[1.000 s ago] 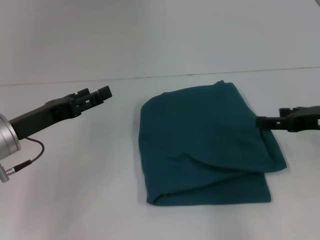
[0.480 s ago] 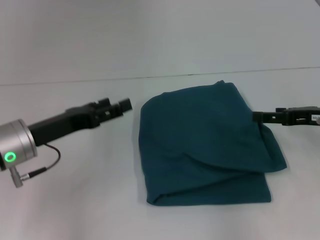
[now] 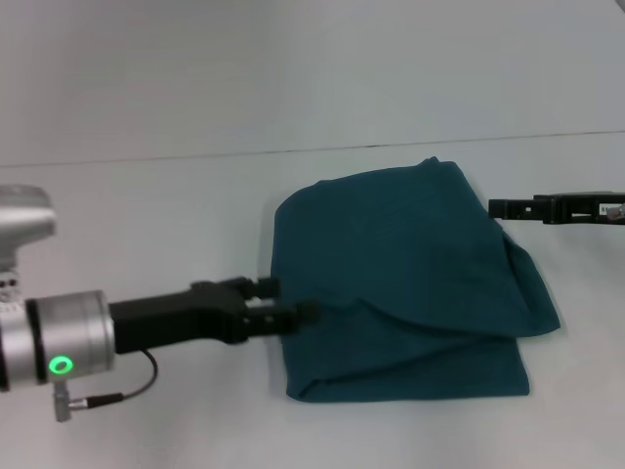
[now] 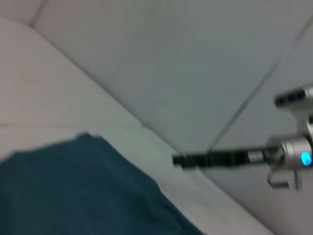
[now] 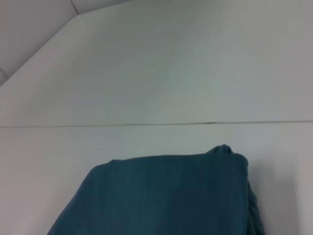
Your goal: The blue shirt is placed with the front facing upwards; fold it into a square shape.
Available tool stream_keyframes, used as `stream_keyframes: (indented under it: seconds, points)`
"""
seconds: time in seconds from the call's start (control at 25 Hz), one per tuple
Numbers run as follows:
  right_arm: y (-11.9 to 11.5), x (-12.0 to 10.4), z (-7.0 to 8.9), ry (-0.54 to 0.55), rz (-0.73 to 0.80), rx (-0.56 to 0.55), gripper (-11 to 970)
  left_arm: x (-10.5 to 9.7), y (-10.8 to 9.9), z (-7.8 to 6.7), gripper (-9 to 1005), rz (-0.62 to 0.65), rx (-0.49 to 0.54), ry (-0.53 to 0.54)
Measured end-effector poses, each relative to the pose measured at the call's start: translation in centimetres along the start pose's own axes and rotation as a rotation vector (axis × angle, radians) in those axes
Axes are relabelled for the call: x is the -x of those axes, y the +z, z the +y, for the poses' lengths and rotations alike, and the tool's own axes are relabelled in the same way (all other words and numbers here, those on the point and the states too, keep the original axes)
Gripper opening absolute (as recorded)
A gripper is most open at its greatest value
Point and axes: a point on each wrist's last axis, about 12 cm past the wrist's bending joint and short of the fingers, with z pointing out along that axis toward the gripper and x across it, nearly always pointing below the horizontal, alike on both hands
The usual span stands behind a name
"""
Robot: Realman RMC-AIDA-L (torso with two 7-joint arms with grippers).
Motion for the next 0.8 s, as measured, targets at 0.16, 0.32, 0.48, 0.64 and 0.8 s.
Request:
stream_keyframes:
  seconds: [0.16, 0.32, 0.48, 0.64, 0.8]
  points:
    - [0.1, 0.3, 0.1, 0.009, -0.004, 0.002, 912, -0.4, 1.4, -0.1, 924, 0.047, -0.005, 0.001]
    - [0.2, 0.5, 0.2, 0.016, 0.001, 0.007, 911, -0.7, 2.4, 0.3, 924, 0.082, 0.021, 0.004]
    - [0.3, 0.6, 0.3, 0.014, 0.011, 0.006, 912, -0.7, 3.1, 0.4, 923, 0.12, 0.039, 0.028]
    - [0.5, 0.6, 0.4, 0.014, 0.034, 0.011, 911, -0.8, 3.9, 0.4, 923, 0.152, 0.052, 0.051]
    - [1.1, 0.4, 0.5, 0.026, 0.069, 0.01, 909, -0.9, 4.4, 0.2, 923, 0.175, 0.049, 0.071]
